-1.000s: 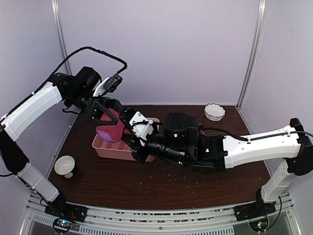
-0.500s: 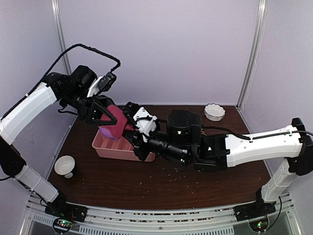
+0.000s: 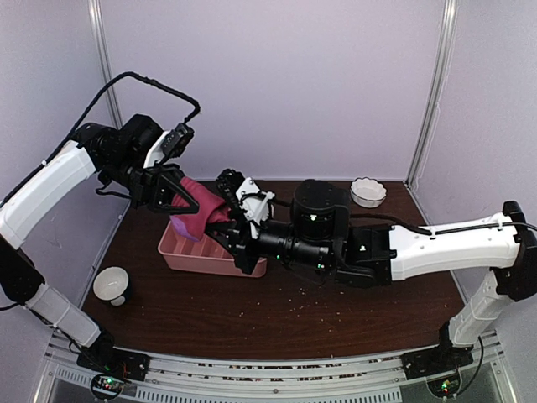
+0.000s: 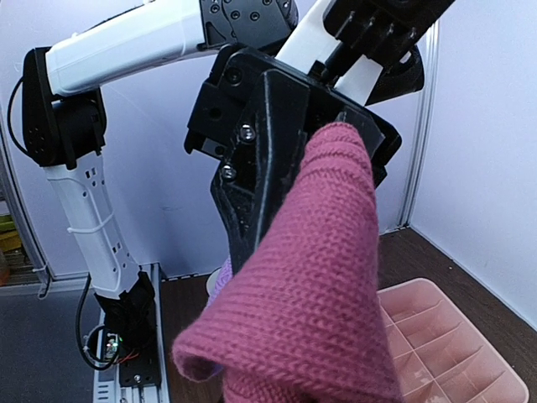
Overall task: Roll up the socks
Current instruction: Pass from the right arm to the left, then pass from the left arm to the right
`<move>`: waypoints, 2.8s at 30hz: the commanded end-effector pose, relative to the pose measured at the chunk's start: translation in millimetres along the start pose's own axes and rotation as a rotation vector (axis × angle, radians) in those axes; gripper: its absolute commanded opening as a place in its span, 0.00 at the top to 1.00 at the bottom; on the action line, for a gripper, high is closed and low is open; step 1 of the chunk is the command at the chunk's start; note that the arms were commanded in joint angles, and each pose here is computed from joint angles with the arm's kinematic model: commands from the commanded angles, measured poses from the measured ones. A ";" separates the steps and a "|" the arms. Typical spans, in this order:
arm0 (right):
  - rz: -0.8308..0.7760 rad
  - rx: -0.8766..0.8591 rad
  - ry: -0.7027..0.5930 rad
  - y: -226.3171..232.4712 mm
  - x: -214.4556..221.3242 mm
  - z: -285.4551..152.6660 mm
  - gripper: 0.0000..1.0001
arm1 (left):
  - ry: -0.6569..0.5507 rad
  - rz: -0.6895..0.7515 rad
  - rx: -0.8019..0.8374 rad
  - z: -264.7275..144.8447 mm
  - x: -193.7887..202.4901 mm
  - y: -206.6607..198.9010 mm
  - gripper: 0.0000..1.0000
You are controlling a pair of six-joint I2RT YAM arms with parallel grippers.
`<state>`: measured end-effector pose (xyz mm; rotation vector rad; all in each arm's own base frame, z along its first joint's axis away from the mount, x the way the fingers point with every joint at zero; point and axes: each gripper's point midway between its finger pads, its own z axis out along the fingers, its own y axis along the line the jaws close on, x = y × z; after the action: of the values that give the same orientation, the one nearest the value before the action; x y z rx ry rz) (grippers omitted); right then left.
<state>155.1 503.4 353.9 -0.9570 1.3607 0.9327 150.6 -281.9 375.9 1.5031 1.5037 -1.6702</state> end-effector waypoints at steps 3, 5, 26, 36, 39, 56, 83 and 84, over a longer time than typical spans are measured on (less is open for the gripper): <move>0.077 -0.159 -0.002 15.2 -13.9 -3.0 1.00 | -0.015 0.088 0.066 3.6 -2.6 -25.7 1.00; 0.110 -0.167 -0.014 13.5 -17.9 -0.1 0.99 | 0.006 0.111 0.072 6.8 1.5 -29.8 1.00; 0.183 -0.262 -0.120 11.0 -35.1 -30.9 0.23 | 0.097 0.178 -0.135 0.5 -11.5 2.2 1.00; 0.271 -0.156 -0.107 -9.0 -31.9 2.2 0.49 | 0.100 0.178 -0.140 0.0 -8.5 0.2 1.00; 0.281 -0.077 -0.086 -22.4 -21.6 2.7 0.55 | 0.094 0.184 -0.134 -0.4 -9.5 -3.3 1.00; 0.227 -0.029 -0.153 -32.3 -36.3 -9.4 0.47 | 0.064 0.180 -0.083 0.9 -12.2 -14.9 1.00; 0.610 -0.425 -0.043 -1.1 -28.0 -26.2 1.00 | 0.314 0.650 -0.455 -35.2 -10.2 -1.7 0.02; 0.612 -0.418 -0.025 -1.2 -23.5 -26.8 1.00 | 0.321 0.686 -0.478 -38.6 -14.3 -5.0 0.02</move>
<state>164.3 479.4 373.2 -0.7831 1.4419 1.6341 160.9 -264.9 373.8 1.7530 1.3740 -0.9768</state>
